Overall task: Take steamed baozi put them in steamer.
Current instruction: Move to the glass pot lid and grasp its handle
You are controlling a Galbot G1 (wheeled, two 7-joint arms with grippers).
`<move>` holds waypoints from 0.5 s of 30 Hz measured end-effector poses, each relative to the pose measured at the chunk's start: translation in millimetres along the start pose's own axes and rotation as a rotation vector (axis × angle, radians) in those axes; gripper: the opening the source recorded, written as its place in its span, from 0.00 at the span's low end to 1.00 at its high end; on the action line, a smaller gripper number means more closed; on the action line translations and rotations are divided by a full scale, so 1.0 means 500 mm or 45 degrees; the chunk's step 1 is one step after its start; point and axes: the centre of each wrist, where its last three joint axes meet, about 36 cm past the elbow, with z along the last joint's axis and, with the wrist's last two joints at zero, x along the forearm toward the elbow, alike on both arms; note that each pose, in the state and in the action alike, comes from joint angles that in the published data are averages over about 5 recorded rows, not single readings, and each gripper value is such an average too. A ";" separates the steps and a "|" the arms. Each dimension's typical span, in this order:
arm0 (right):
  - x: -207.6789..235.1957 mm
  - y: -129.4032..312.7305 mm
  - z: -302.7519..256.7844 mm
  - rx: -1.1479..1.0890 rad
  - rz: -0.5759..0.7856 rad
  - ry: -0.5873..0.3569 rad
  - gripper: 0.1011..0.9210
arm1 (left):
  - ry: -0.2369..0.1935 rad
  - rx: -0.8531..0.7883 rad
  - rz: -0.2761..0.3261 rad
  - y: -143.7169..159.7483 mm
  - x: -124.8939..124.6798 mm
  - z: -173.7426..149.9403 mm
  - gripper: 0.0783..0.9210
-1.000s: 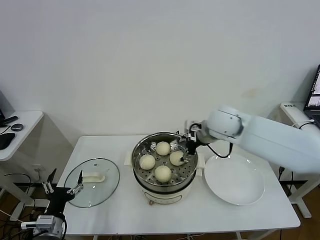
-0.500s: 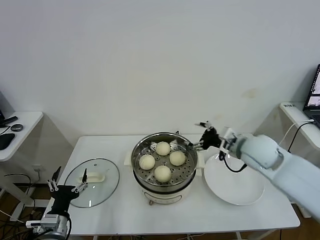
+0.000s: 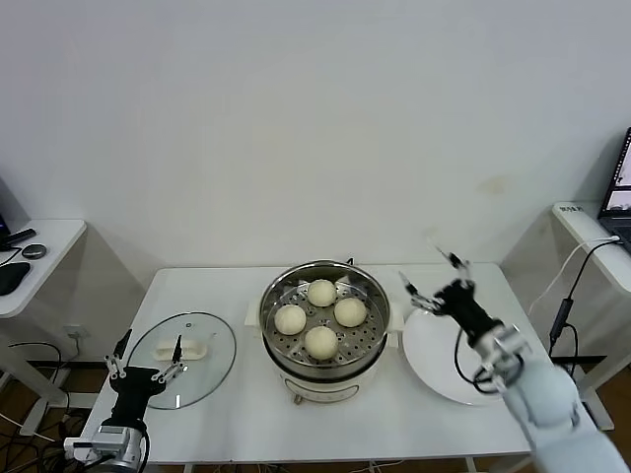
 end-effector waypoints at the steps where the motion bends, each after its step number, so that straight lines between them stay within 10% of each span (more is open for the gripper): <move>1: 0.022 0.003 0.009 -0.016 0.040 -0.003 0.88 | -0.008 -0.023 -0.003 0.001 -0.001 0.003 0.88; 15: 0.260 0.032 0.077 -0.111 0.487 0.101 0.88 | -0.111 -0.915 -0.004 0.065 -0.028 0.116 0.88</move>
